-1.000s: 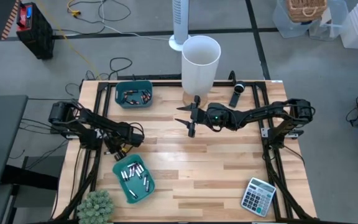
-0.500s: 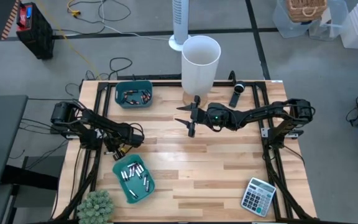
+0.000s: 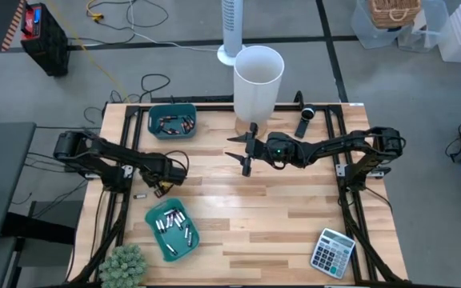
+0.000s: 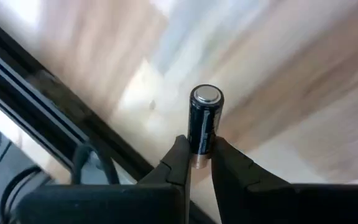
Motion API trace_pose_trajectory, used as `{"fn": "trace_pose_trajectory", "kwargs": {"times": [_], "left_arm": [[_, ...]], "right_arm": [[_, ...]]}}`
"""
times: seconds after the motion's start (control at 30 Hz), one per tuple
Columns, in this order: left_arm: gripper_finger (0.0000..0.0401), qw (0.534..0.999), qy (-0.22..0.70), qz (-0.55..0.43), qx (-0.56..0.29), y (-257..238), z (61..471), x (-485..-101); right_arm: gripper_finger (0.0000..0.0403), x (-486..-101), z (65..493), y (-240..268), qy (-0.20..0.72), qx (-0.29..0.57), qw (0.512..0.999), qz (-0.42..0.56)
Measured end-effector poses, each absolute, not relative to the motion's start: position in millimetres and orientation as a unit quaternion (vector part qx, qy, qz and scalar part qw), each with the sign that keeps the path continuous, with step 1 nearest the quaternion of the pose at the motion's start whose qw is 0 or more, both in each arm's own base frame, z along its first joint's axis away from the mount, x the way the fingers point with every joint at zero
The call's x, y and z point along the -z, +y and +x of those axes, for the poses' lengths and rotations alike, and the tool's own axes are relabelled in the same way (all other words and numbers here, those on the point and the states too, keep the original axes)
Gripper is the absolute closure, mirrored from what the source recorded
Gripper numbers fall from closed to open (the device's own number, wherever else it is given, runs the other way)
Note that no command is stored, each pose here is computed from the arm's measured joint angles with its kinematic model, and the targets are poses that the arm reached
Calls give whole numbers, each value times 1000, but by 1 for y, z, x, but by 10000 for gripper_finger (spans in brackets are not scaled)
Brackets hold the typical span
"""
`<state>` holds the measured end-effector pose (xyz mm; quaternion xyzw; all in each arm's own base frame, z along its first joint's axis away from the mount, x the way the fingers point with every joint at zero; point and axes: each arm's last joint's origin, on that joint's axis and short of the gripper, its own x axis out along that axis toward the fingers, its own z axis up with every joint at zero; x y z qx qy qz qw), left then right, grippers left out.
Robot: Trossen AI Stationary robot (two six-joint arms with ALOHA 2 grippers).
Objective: Sort batteries
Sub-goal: Put the black battery into the blue bin
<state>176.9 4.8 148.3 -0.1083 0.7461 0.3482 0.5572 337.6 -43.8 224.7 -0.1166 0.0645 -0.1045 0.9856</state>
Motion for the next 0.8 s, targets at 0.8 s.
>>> {"fn": "trace_pose_trajectory", "kwargs": {"times": [0.8], "left_arm": [[368, 739, 376, -70, -555, 110, 204, -266]], "right_arm": [[164, -224, 338, -44, 66, 104, 985, -120]]}}
